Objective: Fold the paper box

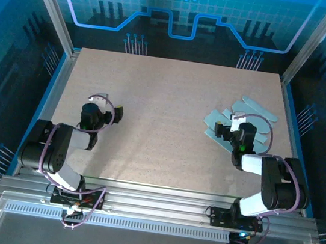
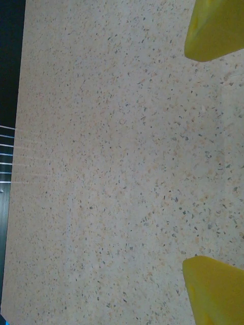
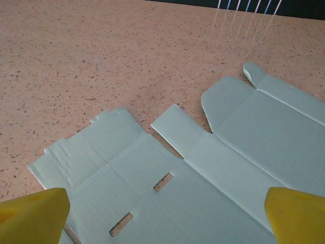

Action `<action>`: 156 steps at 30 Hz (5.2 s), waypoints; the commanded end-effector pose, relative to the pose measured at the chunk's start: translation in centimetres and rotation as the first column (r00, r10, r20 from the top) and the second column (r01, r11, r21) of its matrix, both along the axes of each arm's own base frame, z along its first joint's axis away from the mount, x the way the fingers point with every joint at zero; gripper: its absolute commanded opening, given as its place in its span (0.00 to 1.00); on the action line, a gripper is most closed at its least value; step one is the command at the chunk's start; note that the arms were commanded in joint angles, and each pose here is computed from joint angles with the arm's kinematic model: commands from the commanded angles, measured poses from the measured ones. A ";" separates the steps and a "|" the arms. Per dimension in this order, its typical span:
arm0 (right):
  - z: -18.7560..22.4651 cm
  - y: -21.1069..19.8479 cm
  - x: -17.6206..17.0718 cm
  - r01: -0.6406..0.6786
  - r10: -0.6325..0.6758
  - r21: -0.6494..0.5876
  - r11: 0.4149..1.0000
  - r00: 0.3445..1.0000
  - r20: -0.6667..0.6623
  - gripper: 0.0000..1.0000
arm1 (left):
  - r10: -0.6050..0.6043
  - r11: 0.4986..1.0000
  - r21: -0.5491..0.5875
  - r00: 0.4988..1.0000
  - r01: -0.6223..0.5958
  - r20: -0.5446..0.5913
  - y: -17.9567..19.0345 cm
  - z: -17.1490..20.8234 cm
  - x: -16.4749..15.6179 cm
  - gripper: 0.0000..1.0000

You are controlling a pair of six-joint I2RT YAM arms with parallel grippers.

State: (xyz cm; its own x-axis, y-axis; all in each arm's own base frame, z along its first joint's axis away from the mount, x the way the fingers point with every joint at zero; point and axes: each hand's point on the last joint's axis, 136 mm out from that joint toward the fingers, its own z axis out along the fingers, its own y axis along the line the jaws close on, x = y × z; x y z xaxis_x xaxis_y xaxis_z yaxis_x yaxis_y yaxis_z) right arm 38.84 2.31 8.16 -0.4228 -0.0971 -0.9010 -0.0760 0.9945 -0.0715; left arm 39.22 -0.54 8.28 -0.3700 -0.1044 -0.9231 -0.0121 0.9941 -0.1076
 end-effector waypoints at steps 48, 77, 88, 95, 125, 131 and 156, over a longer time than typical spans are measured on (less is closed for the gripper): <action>7.8 -2.2 -5.0 0.188 -0.158 0.335 0.923 0.981 -0.116 1.00 | 0.011 0.998 0.065 0.999 -0.013 0.038 -0.1 2.3 0.7 0.99; 0.2 -3.8 1.4 0.471 -0.020 0.529 0.706 0.760 -0.650 0.95 | -0.609 0.791 -0.211 0.772 0.574 -0.182 -29.6 5.4 3.3 0.99; -3.9 0.7 3.7 0.424 0.073 0.407 0.809 0.615 -0.785 1.00 | -0.598 0.793 -0.319 0.762 0.519 -0.248 -29.9 4.3 2.9 0.99; -5.1 4.1 2.3 0.292 0.163 0.357 0.887 0.525 -0.835 1.00 | -0.535 0.842 -0.293 0.768 0.452 -0.352 -28.0 3.3 3.2 0.99; 6.8 22.8 3.5 -0.293 0.393 0.268 0.918 0.760 -0.517 1.00 | -0.459 0.874 -0.321 0.836 0.365 -0.300 -20.3 5.8 2.4 0.99; 5.3 16.1 -2.6 0.072 0.235 0.503 0.861 0.821 -0.520 1.00 | -0.651 0.756 -0.221 0.672 0.616 -0.354 -26.4 5.6 3.2 0.99; -1.2 15.2 -12.0 0.372 0.236 0.705 0.603 0.761 -0.604 0.63 | -0.575 0.817 -0.459 0.566 0.350 -0.591 -30.8 -4.2 4.0 0.99</action>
